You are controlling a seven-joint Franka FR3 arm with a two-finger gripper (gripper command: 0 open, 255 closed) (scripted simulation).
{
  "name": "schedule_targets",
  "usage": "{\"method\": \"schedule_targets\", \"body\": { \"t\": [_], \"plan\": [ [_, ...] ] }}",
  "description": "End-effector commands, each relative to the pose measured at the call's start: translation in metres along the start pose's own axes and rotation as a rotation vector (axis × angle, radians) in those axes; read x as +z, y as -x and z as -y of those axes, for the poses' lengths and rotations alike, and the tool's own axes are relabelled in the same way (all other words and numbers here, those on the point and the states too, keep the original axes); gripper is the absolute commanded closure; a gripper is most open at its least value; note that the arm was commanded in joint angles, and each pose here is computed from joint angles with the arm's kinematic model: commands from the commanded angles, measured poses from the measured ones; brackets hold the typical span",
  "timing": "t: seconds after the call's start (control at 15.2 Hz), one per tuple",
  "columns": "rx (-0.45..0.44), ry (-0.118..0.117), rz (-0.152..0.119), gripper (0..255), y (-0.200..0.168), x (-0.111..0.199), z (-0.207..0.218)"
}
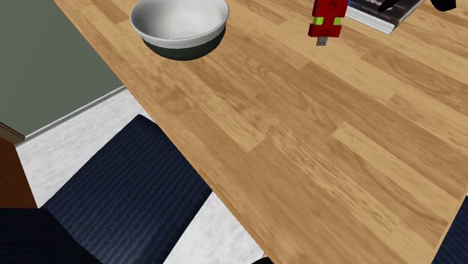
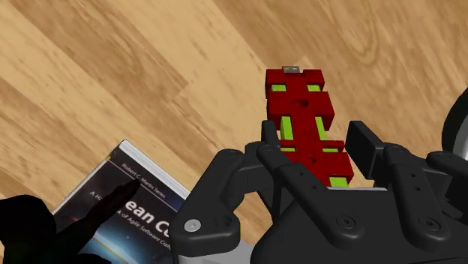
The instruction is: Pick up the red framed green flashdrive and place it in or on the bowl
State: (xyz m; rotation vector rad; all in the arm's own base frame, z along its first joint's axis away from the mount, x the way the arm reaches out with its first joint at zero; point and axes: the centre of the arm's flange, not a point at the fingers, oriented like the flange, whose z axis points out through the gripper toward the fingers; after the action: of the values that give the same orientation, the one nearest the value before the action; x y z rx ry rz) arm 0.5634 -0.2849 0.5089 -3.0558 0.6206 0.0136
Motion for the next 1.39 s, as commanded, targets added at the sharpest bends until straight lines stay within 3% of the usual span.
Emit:
{"method": "schedule_targets", "body": {
  "t": [0.0, 1.12, 1.19, 1.25, 1.32],
  "plan": [
    [0.001, 0.000, 0.000, 255, -0.005, -0.001, 0.028],
    [0.001, 0.000, 0.000, 255, -0.047, 0.003, 0.248],
    [0.000, 0.000, 0.000, 255, -0.044, 0.003, 0.232],
    [0.000, 0.000, 0.000, 0, -0.044, 0.003, 0.232],
    [-0.153, 0.001, 0.003, 0, -0.047, 0.011, 0.223]
  ]
}}
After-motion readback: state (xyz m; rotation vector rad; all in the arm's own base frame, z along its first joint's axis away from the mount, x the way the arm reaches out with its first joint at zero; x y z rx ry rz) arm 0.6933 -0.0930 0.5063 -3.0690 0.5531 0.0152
